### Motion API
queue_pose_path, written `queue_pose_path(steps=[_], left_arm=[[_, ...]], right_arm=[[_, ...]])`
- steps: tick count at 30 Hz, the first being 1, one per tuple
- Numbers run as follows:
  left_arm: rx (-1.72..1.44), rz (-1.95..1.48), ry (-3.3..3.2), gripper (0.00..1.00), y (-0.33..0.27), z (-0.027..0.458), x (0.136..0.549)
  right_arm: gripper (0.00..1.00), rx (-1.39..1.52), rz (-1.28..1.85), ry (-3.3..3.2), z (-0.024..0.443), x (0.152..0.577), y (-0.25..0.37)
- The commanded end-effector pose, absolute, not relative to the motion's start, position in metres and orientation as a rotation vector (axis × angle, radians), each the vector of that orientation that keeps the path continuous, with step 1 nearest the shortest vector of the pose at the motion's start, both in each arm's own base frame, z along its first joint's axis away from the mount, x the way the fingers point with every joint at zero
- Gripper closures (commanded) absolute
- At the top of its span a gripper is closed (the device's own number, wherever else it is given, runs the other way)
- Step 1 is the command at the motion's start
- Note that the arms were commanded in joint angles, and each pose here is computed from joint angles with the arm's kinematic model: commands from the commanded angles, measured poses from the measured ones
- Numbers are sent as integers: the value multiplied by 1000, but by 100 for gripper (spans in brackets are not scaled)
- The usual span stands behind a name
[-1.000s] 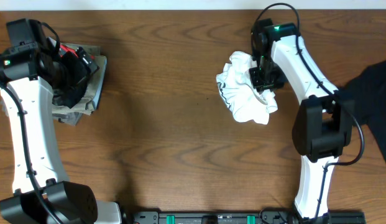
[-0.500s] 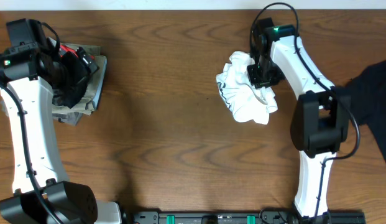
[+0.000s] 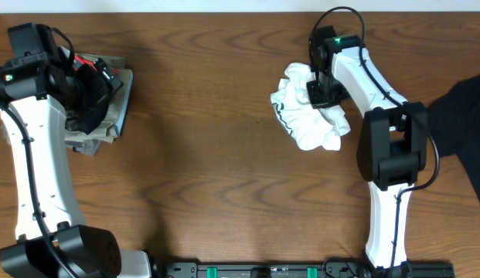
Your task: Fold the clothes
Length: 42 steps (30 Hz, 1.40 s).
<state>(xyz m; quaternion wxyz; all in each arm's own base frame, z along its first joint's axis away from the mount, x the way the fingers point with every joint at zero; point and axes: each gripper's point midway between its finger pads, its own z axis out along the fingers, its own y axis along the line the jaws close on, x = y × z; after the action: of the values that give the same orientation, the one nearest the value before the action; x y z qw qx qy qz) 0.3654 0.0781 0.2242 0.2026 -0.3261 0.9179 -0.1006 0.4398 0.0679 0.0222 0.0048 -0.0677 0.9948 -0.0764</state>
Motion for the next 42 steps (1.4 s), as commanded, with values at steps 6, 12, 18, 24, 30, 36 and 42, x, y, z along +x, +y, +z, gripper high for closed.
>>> queue_pose_path(steps=[6, 12, 18, 24, 30, 36, 42], left_arm=[[-899, -262, 2576, 2, 81, 220, 365], [-899, -262, 2577, 2, 81, 220, 365], [-899, -262, 2577, 2, 81, 220, 365], [-899, -262, 2577, 2, 81, 220, 365], [-875, -256, 2584, 2, 81, 220, 365], [-874, -257, 2584, 2, 81, 220, 365], [-875, -257, 2585, 2, 81, 220, 365]], right_arm=[[99, -136, -521, 3017, 47, 457, 37], [99, -125, -513, 2979, 65, 468, 39], [99, -91, -602, 2928, 69, 477, 23], [99, -29, -718, 2853, 77, 487, 6], [99, 4, -804, 2837, 82, 485, -10], [99, -8, -668, 2885, 81, 480, 8], [78, -323, 17, 2968, 87, 474, 95]])
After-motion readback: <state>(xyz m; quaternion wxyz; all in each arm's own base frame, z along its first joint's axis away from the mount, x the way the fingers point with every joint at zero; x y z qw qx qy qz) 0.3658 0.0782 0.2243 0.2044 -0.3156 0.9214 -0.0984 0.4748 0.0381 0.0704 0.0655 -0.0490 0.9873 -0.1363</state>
